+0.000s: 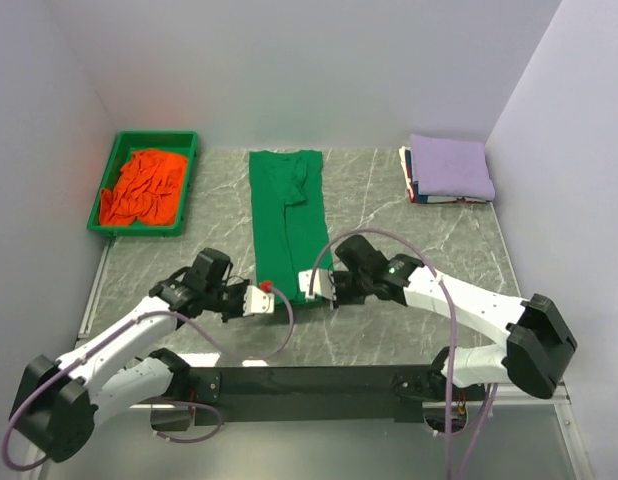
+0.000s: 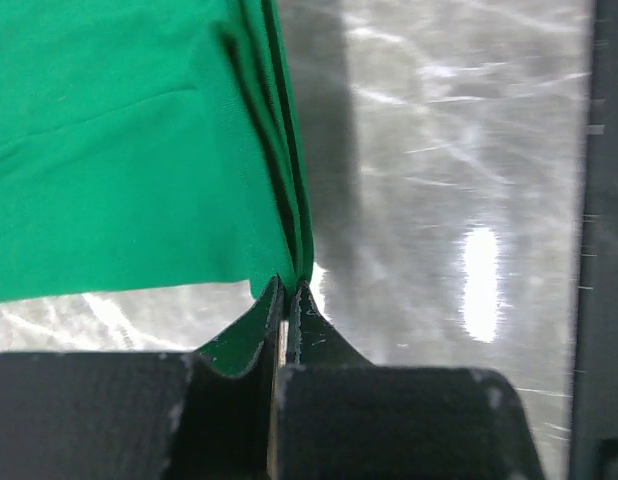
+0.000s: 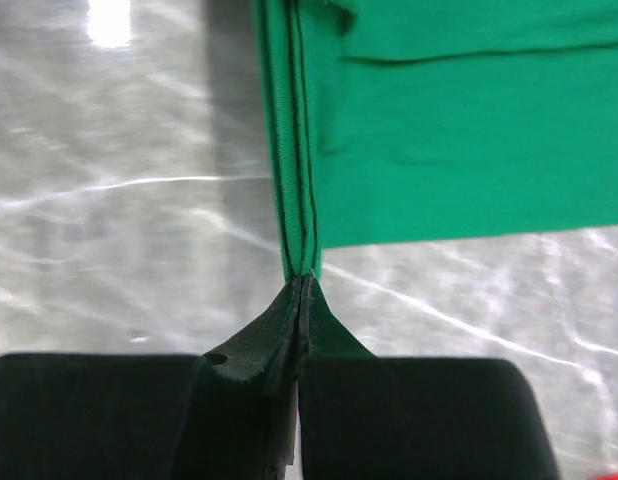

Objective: Fold and stack the t-shirts
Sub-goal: Fold the tshirt

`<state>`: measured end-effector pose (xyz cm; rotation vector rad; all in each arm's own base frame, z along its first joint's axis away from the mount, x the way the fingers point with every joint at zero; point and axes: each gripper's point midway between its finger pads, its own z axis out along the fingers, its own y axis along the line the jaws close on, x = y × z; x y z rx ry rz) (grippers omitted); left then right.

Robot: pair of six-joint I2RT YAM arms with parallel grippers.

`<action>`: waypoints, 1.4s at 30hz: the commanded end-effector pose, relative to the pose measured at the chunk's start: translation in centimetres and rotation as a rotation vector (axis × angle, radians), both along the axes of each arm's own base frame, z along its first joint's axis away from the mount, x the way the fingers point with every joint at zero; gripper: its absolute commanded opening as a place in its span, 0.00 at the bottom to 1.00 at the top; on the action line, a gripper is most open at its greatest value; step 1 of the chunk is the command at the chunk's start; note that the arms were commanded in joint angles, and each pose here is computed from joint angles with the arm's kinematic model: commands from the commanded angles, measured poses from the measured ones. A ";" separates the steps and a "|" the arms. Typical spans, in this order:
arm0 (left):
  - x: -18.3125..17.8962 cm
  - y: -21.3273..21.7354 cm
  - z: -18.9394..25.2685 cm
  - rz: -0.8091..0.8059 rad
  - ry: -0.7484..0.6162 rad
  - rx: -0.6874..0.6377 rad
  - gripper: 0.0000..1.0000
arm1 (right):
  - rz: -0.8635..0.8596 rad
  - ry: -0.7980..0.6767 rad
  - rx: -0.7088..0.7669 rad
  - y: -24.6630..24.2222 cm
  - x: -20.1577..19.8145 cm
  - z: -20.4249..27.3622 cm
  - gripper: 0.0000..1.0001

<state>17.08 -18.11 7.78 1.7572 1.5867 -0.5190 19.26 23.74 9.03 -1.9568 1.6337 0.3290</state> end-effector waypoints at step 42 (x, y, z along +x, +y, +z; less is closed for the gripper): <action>32.9 4.5 0.5 0.237 -0.195 0.043 0.35 | -0.215 -0.249 0.011 2.2 31.5 1.9 0.28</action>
